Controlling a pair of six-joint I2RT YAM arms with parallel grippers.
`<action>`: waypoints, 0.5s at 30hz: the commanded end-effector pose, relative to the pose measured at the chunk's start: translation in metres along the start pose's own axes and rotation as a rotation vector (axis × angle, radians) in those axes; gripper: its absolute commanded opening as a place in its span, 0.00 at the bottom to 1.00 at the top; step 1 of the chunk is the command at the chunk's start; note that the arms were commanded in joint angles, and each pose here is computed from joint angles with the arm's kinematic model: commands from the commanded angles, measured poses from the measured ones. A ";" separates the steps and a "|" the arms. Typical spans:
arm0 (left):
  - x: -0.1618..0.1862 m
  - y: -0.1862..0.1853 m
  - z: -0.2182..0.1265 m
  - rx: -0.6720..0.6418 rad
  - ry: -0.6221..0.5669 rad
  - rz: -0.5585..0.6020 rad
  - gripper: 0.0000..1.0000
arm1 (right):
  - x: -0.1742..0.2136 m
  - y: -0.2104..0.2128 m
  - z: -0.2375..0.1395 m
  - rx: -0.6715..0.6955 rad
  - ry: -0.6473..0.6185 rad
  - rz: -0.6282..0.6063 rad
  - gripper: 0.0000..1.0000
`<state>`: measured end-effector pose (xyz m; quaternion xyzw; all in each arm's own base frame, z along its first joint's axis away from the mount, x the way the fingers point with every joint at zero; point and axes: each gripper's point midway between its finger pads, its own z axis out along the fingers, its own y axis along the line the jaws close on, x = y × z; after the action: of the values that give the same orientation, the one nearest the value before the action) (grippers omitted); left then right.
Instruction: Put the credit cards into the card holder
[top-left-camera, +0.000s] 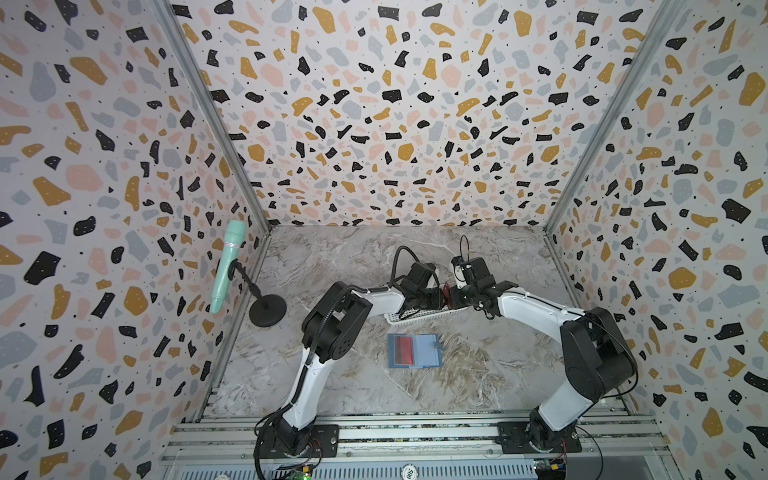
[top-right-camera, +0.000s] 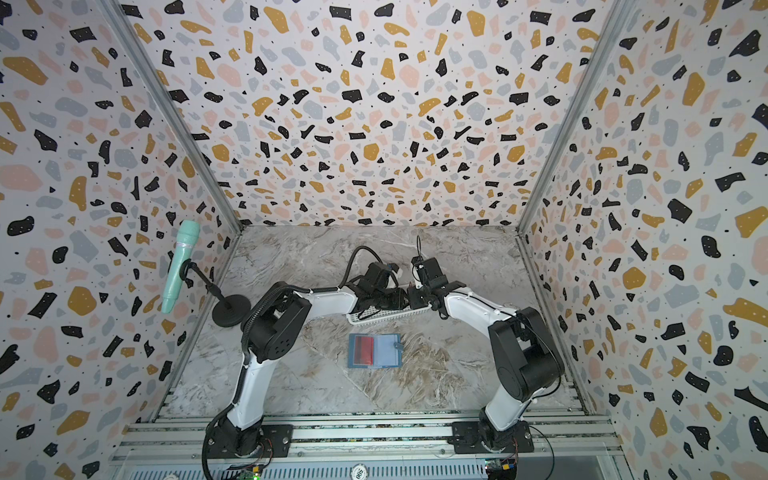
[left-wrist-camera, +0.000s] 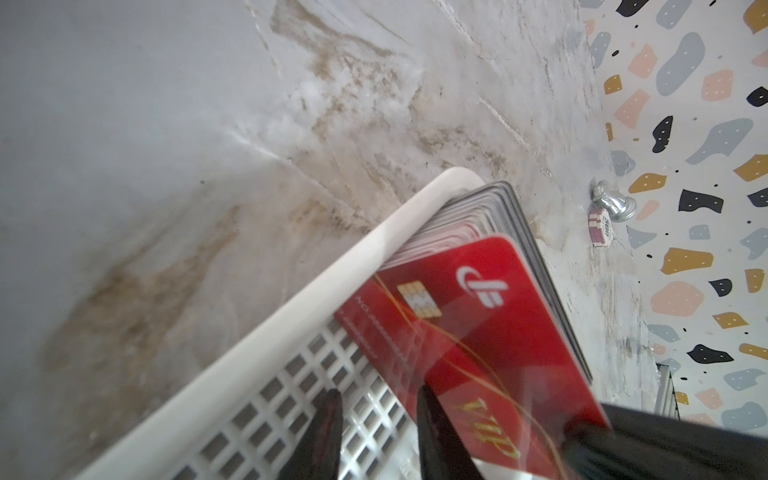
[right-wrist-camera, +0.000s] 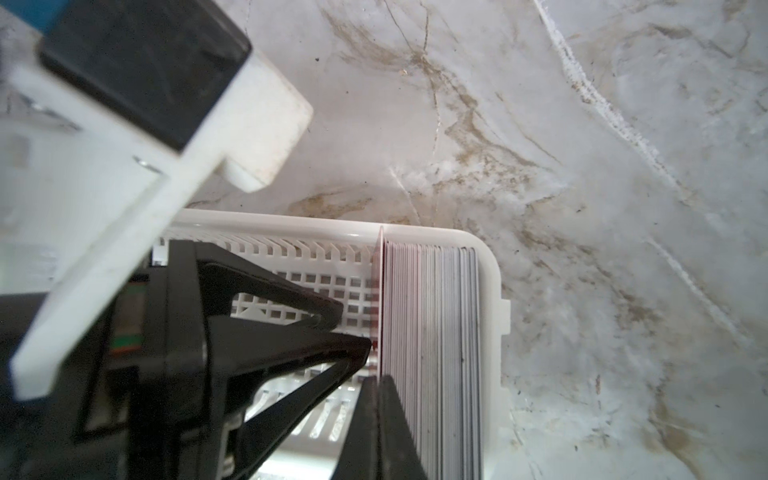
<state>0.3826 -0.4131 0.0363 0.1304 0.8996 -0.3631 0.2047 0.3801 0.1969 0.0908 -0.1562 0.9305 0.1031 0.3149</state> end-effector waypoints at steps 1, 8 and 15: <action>0.008 0.001 0.006 -0.010 0.024 0.003 0.33 | -0.011 0.001 -0.018 0.011 -0.035 0.003 0.02; 0.009 0.002 0.005 -0.014 0.026 0.004 0.33 | -0.024 -0.001 -0.038 0.021 -0.073 0.008 0.01; 0.007 -0.001 0.001 -0.012 0.020 0.011 0.33 | -0.028 -0.003 -0.055 0.027 -0.096 0.017 0.01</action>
<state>0.3826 -0.4133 0.0362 0.1305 0.8997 -0.3621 0.2057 0.3729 0.1889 0.1289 -0.1475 0.9213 0.1025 0.3448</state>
